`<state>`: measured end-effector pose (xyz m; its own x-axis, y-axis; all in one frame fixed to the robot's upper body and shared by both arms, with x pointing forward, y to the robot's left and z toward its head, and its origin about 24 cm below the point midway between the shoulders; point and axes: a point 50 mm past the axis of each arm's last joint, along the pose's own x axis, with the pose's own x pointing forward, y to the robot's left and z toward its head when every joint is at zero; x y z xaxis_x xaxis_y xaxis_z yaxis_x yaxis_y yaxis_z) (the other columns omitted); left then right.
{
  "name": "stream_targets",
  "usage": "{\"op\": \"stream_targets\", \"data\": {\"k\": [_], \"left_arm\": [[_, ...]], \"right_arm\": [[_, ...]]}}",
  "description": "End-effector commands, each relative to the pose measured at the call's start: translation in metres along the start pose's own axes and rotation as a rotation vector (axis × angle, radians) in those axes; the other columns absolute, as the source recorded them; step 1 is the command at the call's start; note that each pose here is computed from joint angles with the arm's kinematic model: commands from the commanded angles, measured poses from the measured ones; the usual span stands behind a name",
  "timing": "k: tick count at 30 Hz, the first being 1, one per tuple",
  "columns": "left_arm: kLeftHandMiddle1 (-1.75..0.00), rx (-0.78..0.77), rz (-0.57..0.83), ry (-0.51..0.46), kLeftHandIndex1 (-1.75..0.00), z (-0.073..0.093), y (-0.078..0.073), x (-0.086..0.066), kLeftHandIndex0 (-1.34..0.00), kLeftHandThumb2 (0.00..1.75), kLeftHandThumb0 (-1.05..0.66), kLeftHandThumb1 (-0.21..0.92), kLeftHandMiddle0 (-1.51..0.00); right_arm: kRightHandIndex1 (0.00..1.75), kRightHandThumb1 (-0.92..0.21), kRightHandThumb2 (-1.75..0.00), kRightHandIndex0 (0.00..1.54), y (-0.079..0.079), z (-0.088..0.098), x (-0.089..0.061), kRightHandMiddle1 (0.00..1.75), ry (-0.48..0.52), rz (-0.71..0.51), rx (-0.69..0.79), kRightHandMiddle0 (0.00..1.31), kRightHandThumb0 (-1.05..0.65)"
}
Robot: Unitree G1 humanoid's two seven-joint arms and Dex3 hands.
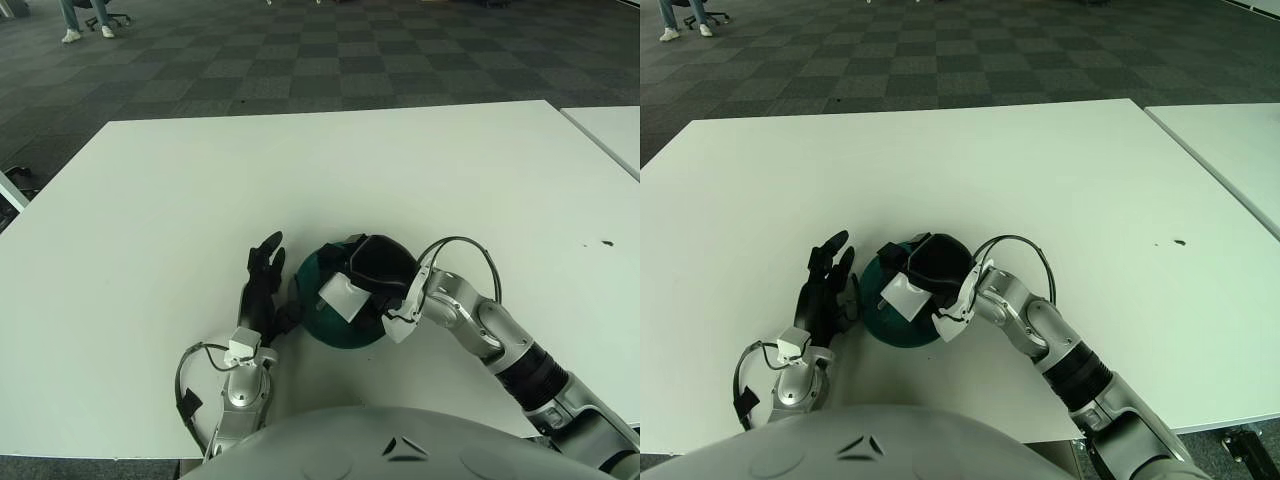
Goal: Put the charger into the plate.
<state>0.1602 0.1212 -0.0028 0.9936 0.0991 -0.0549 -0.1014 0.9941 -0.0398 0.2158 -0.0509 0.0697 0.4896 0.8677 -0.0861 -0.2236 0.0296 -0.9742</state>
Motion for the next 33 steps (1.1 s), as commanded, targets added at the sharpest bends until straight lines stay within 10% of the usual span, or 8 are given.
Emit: {"op": "stream_targets", "data": {"k": [1, 7, 33], "left_arm": [[-0.02, 0.019, 0.016, 0.070, -0.75, -0.0126, 0.0025, -0.0051, 0.00, 0.99, -0.93, 0.92, -0.37], [-0.03, -0.006, 0.011, 0.071, -0.75, -0.0122, 0.0024, -0.0048, 0.00, 0.97, -0.92, 0.92, -0.39], [-0.01, -0.046, -0.025, 0.062, -0.60, -0.0109, 0.0019, -0.0076, 0.00, 0.98, -0.88, 0.92, -0.33]], "right_arm": [[1.56, -0.92, -0.60, 0.32, -0.0074, -0.0051, 0.0009, 1.37, 0.012, -0.024, -0.010, 0.14, -0.53], [1.21, -0.92, -0.76, 0.31, -0.0074, -0.0056, 0.0008, 1.05, 0.020, -0.007, 0.016, 0.10, -0.64], [0.08, -0.92, -1.01, 0.34, -0.0103, -0.0113, -0.0047, 0.58, 0.068, 0.041, 0.124, 0.00, -0.83]]}}
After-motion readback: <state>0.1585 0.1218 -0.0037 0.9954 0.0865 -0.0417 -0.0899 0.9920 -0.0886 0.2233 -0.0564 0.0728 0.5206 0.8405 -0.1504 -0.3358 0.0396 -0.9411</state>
